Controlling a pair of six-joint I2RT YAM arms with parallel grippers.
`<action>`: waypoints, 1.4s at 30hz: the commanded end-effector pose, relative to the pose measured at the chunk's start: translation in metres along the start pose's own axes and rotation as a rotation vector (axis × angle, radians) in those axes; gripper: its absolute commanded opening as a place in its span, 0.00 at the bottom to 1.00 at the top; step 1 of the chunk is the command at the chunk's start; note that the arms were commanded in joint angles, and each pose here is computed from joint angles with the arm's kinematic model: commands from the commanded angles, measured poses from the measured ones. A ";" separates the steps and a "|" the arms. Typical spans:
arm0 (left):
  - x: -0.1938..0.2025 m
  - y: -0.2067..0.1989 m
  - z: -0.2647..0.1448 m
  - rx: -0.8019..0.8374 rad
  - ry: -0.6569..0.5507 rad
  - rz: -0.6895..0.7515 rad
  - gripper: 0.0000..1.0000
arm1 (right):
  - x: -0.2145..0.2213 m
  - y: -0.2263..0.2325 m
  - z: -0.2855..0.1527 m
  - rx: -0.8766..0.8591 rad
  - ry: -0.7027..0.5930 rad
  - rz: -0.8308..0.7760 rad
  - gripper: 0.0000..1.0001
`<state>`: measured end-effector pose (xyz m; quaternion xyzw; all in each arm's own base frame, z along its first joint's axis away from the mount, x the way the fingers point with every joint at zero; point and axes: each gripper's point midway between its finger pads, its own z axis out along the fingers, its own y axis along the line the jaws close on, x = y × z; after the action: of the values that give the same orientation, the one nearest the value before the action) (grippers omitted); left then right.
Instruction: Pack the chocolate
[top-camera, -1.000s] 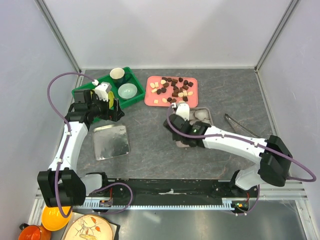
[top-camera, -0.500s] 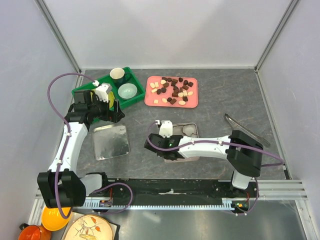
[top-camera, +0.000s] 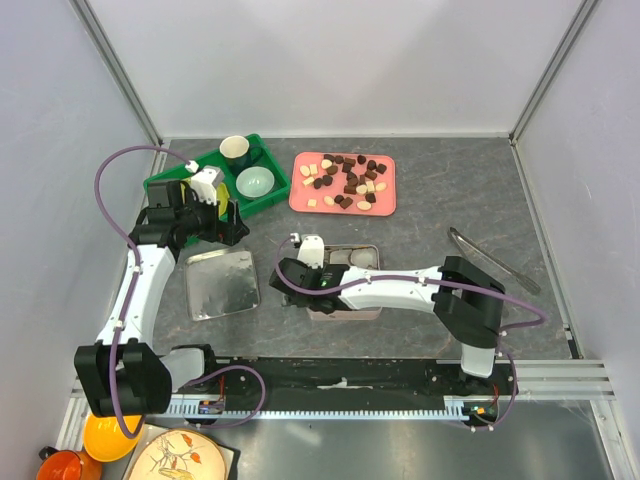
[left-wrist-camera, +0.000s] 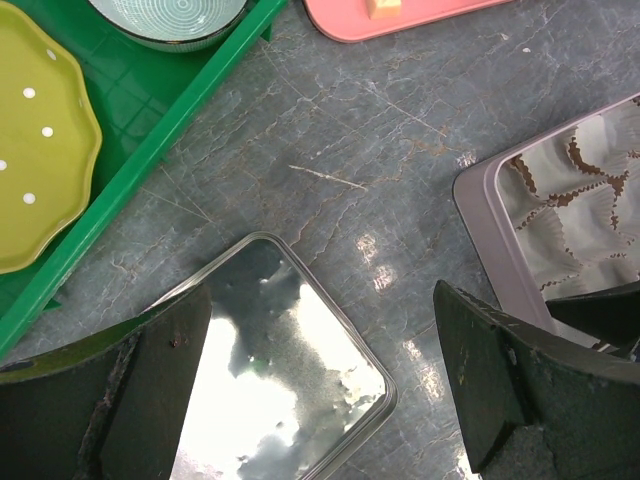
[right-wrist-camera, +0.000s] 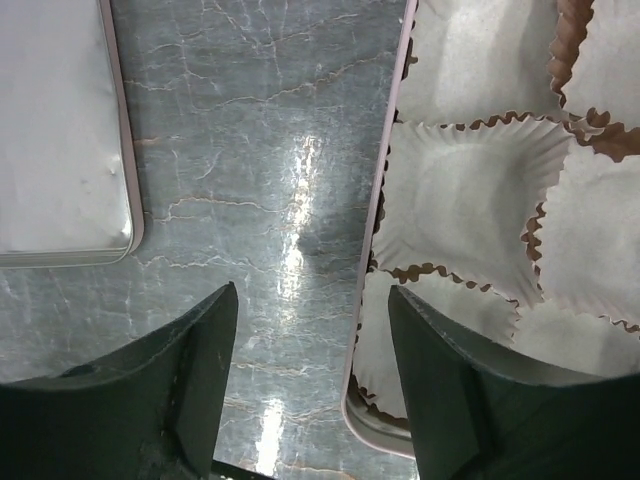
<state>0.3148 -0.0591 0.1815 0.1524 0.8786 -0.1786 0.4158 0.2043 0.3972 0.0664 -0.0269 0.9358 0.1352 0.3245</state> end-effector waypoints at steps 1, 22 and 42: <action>-0.010 -0.003 -0.004 0.018 -0.023 0.043 0.99 | -0.025 0.018 -0.027 -0.083 -0.048 0.017 0.69; -0.009 0.006 0.009 -0.002 -0.017 0.003 0.99 | -0.243 -0.256 0.027 0.334 -0.275 0.326 0.56; -0.025 0.018 0.038 -0.020 -0.027 -0.015 0.99 | -0.218 -0.304 0.119 0.406 -0.112 0.343 0.49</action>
<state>0.3457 -0.0647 0.1541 0.1480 0.8898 -0.1893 0.3879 0.4877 0.1289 0.0435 0.2091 0.9138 -0.0014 0.3480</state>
